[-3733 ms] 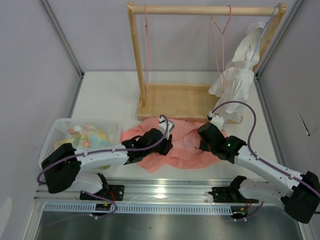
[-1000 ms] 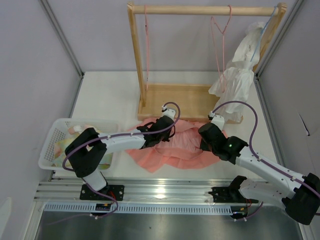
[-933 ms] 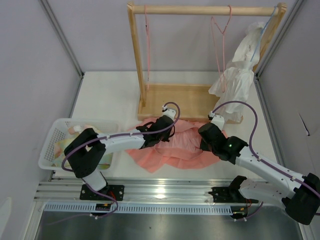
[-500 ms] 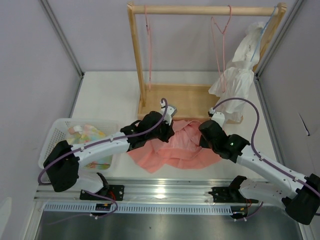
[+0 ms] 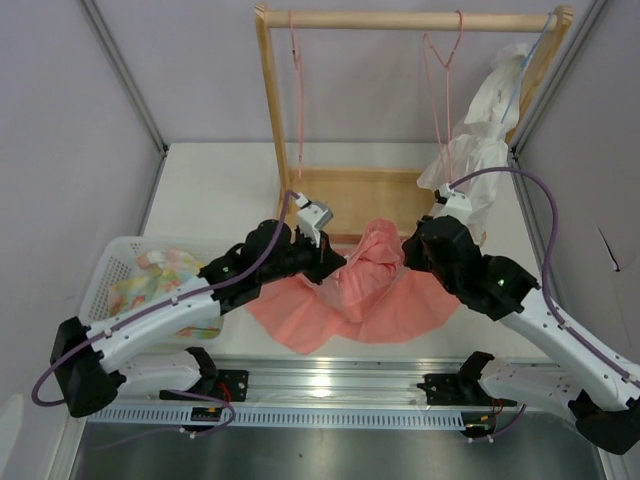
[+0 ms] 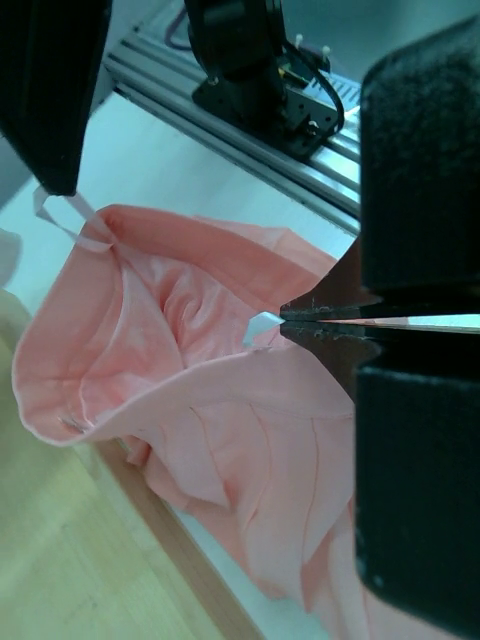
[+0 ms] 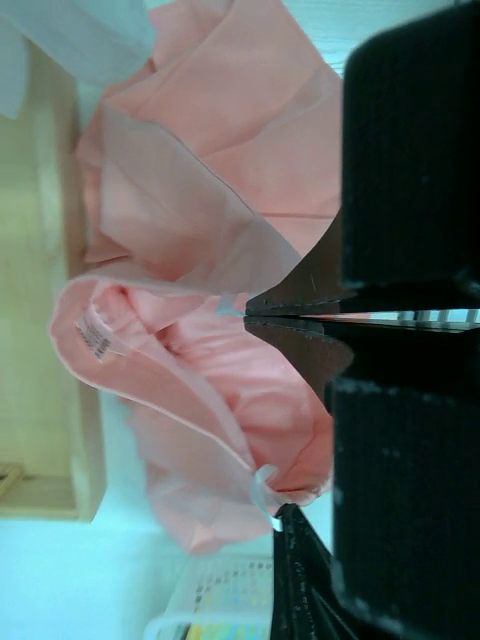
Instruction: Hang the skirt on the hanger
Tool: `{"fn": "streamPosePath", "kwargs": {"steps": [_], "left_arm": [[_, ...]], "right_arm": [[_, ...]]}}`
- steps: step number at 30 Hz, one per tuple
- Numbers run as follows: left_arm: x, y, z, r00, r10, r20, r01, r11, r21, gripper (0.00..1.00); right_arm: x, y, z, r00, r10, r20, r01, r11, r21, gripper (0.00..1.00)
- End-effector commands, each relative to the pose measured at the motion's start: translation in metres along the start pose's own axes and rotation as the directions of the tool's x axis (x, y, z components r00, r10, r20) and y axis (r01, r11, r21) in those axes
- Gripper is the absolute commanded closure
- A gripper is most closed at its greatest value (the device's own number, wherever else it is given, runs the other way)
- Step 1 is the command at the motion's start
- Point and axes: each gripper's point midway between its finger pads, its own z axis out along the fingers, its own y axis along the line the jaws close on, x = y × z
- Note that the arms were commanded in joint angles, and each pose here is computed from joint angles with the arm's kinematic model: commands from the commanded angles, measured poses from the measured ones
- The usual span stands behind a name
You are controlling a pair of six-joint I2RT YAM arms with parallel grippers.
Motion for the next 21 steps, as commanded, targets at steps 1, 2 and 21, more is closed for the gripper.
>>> {"fn": "streamPosePath", "kwargs": {"steps": [1, 2, 21], "left_arm": [[-0.055, -0.017, -0.033, 0.987, -0.013, 0.159, 0.008, 0.999, 0.037, 1.00], [-0.061, -0.017, -0.039, 0.983, -0.017, 0.181, 0.012, 1.000, 0.029, 1.00], [-0.124, -0.006, -0.112, 0.921, -0.037, 0.389, 0.073, 0.994, -0.078, 1.00]], "right_arm": [[-0.041, 0.009, -0.024, 0.995, 0.010, 0.101, -0.007, 1.000, -0.025, 1.00], [-0.046, 0.009, -0.027, 0.993, 0.013, 0.115, -0.011, 1.000, -0.021, 1.00], [-0.116, 0.019, -0.063, 0.970, 0.010, 0.245, 0.000, 0.999, -0.038, 1.00]]}}
